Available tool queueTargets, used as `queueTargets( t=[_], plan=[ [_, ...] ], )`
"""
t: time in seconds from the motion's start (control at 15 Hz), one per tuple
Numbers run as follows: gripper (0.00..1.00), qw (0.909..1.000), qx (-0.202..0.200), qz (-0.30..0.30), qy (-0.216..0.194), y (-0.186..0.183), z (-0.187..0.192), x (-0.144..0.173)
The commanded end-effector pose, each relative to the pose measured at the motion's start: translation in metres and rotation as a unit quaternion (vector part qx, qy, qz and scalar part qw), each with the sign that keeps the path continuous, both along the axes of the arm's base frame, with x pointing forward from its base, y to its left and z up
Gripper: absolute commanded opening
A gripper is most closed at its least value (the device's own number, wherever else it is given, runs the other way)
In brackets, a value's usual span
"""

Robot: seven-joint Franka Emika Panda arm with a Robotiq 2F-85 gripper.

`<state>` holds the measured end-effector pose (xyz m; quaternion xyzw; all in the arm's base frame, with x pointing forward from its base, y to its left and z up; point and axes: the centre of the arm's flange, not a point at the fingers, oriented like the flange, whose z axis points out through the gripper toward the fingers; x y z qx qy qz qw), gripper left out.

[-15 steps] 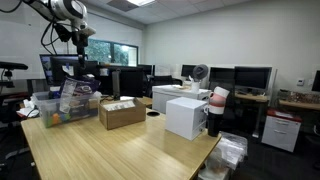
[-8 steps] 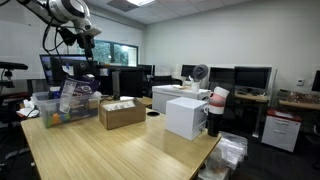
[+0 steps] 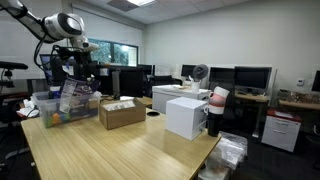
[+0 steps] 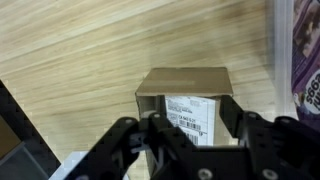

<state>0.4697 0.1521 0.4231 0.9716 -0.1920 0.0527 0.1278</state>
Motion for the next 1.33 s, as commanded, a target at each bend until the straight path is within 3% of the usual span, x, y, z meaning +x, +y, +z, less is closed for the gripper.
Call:
queueTargets(
  t=[0.0,0.33,0.8,1.27],
  plan=[
    [0.31,0.9991,0.032,0.023,-0.017,-0.003,-0.016,-0.021],
    [0.06,0.995,0.08,0.03,-0.053,0.01,-0.019,-0.024],
    [0.01,0.9872,0.134,0.052,-0.07,0.033,-0.016,-0.029],
    [0.02,0.9789,0.186,0.067,-0.051,0.049,-0.015,-0.032]
  ],
)
